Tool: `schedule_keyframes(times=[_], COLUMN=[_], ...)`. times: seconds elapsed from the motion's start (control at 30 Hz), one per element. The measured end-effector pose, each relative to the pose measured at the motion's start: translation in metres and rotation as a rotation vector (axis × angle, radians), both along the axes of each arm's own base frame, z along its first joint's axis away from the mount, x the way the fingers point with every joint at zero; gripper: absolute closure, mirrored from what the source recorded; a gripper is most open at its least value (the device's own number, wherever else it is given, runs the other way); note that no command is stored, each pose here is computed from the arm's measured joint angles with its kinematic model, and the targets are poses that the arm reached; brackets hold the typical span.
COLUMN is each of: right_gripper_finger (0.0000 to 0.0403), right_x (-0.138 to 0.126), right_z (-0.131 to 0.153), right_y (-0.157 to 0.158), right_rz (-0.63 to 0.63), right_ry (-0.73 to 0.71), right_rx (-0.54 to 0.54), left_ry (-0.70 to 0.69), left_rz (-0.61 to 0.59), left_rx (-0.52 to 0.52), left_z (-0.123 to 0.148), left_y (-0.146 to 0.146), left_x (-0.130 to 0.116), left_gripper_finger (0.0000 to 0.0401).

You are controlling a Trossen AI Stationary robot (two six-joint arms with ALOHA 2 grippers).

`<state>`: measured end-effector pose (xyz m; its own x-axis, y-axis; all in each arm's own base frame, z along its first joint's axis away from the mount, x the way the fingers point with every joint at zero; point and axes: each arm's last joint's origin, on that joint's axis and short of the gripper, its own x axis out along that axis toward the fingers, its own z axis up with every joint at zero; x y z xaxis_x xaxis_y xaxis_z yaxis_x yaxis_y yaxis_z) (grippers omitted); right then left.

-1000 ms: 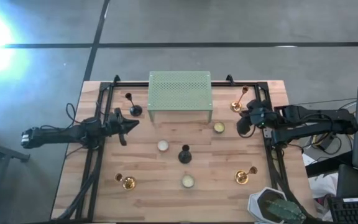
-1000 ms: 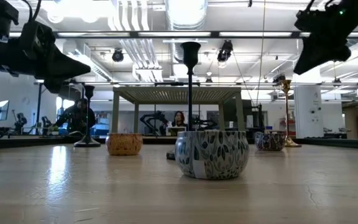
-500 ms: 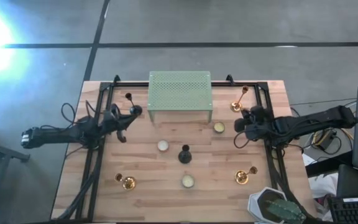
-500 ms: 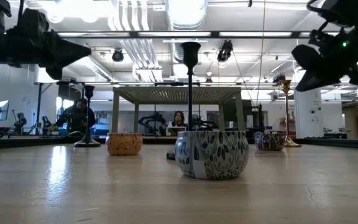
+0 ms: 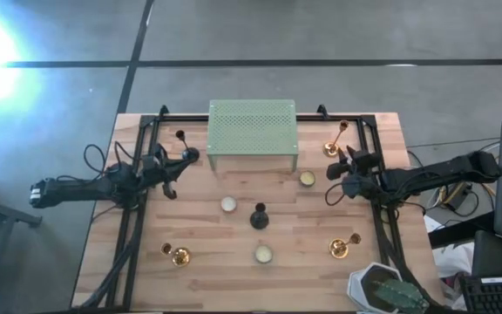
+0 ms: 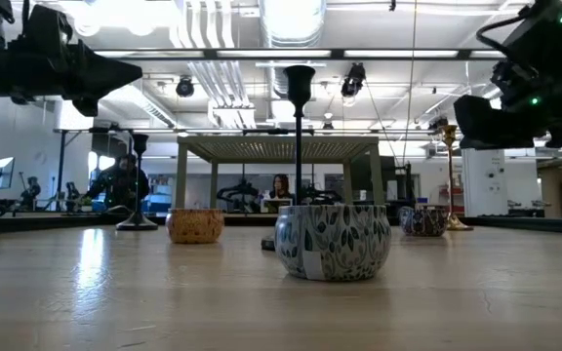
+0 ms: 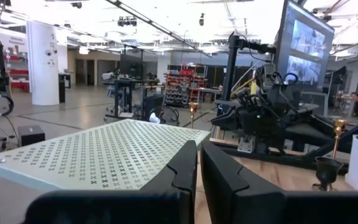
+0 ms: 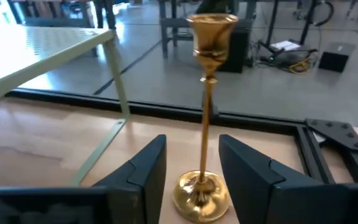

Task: Pick & Place candle stick holders
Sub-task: Put the top gold candle holder onto the shelf

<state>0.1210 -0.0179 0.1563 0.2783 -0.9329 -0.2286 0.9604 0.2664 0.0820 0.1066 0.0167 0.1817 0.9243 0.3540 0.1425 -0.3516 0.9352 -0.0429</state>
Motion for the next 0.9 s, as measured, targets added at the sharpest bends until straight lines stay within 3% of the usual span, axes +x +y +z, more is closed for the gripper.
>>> schedule_keyframes(times=[0.23, 0.47, 0.9], right_gripper_finger=[0.0243, 0.0251, 0.0264], right_x=[-0.001, 0.007, 0.009], right_z=[-0.009, -0.003, -0.005], right_y=[-0.008, -0.019, -0.048], right_rz=[-0.05, 0.01, 0.025], right_ry=[-0.048, 0.034, 0.025], right_rx=[-0.007, -0.036, 0.016], left_ry=[0.011, 0.011, 0.011], left_rz=[0.005, 0.006, 0.006], left_rx=[0.031, 0.033, 0.033], left_z=[0.0, 0.0, 0.0], left_y=[0.0, 0.0, 0.0], left_x=[0.0, 0.0, 0.0], left_gripper_finger=[0.0376, 0.0376, 0.0376])
